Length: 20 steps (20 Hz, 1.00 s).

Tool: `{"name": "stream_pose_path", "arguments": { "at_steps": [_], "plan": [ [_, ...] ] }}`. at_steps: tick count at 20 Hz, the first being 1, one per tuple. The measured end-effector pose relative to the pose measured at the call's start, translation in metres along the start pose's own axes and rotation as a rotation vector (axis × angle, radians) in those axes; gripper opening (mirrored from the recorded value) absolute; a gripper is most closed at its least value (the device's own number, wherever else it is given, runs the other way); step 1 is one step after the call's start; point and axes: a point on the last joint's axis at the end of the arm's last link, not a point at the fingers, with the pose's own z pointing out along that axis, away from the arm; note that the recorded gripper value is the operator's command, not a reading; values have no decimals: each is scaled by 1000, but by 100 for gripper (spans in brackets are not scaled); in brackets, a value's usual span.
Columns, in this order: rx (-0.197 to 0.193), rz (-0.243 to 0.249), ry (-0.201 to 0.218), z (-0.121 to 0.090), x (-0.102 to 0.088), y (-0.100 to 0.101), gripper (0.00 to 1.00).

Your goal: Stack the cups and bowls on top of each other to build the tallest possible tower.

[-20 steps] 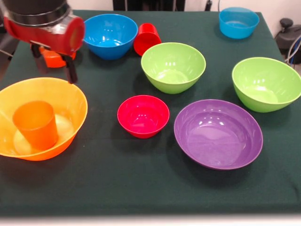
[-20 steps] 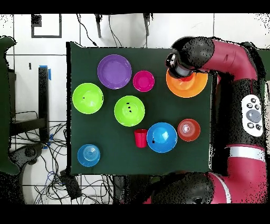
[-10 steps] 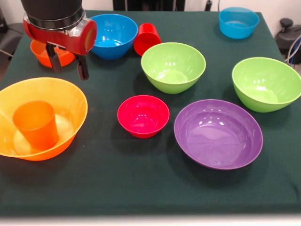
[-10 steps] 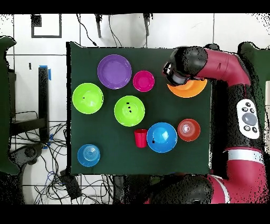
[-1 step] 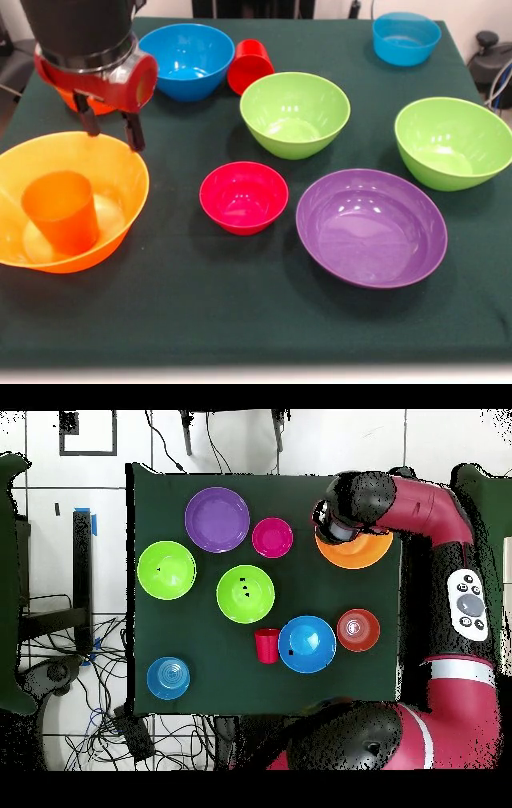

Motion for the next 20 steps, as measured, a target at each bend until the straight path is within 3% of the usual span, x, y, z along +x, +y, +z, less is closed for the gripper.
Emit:
{"name": "stream_pose_path", "arguments": {
  "at_steps": [8,20],
  "plan": [
    [16,8,-22,16,-14,-4,100],
    [24,5,-27,17,-16,-5,100]
  ]
}}
